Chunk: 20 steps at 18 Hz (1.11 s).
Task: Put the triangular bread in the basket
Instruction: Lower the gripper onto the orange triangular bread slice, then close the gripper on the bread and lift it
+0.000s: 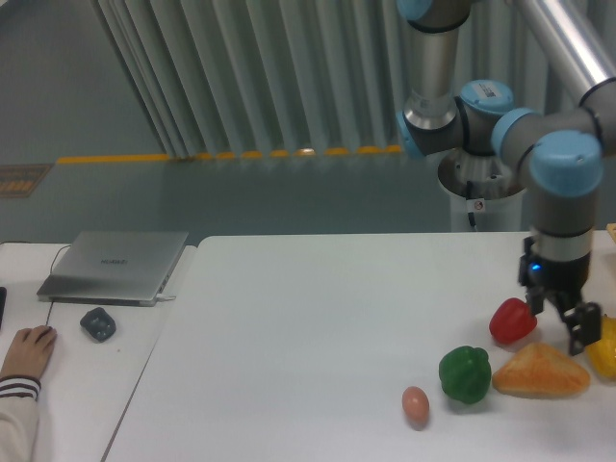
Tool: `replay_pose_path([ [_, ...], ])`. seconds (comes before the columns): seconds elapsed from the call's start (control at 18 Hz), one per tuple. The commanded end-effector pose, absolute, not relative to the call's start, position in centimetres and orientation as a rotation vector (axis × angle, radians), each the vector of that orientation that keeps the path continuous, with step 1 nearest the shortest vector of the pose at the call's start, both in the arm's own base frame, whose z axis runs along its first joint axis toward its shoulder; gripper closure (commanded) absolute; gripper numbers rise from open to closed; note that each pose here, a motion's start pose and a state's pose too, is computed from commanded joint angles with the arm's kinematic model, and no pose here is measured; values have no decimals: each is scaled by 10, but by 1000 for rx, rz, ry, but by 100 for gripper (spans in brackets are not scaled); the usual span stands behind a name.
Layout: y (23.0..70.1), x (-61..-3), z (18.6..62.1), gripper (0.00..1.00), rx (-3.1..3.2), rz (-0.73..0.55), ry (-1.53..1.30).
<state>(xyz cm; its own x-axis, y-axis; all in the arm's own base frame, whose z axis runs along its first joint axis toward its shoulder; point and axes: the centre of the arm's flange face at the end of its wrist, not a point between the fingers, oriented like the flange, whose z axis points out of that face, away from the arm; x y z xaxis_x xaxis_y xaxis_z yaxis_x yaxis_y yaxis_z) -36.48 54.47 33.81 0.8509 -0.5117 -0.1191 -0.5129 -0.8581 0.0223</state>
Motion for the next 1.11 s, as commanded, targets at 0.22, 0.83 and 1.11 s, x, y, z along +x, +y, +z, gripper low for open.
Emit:
replay_pose_path([
  [0.22, 550, -369, 304, 0, -3067, 140, 802],
  [0.83, 550, -370, 283, 6, -3106, 99, 741],
  [1.11, 551, -370, 276, 9, -3123, 91, 748],
])
